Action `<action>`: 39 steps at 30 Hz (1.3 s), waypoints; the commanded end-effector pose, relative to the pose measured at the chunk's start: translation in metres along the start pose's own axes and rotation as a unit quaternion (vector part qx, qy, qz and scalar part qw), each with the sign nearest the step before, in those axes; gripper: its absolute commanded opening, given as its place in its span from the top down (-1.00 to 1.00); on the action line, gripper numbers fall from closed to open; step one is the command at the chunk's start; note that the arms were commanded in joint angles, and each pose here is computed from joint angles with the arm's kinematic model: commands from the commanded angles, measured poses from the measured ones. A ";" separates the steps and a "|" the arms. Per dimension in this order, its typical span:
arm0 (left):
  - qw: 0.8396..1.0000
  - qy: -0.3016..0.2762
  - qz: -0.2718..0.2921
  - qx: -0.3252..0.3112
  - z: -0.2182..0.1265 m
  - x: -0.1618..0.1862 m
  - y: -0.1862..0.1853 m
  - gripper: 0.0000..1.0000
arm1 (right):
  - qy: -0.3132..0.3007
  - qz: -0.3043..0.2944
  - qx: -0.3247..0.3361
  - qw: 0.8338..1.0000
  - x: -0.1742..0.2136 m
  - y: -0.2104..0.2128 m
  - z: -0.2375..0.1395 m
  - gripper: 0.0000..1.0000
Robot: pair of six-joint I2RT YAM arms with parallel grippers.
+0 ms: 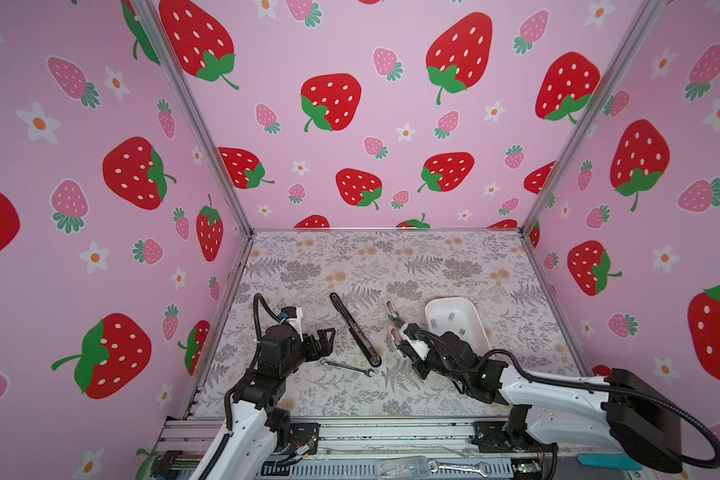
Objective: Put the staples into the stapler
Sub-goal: 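Align the held strip above the pink stapler's open channel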
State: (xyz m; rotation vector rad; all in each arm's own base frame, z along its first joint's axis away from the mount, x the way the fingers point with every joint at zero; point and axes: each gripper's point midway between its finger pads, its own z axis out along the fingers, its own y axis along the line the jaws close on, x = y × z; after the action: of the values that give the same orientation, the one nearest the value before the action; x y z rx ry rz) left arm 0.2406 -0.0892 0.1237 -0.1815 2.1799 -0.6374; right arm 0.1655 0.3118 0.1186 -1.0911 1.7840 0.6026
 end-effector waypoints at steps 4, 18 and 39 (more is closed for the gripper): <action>1.000 -0.003 0.003 0.007 0.001 -0.002 -0.002 -1.00 | 0.001 -0.015 0.000 1.000 0.001 0.002 0.006 0.78; 1.000 -0.002 0.003 0.009 0.001 -0.002 -0.003 -0.99 | 0.053 -0.012 0.013 0.998 0.021 -0.003 0.026 0.78; 1.000 -0.004 0.003 0.010 0.001 -0.001 -0.003 -0.99 | 0.096 0.022 0.026 0.995 0.039 -0.022 0.046 0.79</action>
State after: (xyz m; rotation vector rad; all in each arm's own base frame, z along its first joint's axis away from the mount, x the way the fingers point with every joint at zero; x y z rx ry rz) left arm 0.2410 -0.0909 0.1228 -0.1768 2.1843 -0.6464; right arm 0.1943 0.3126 0.0613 -1.1230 1.9672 0.4720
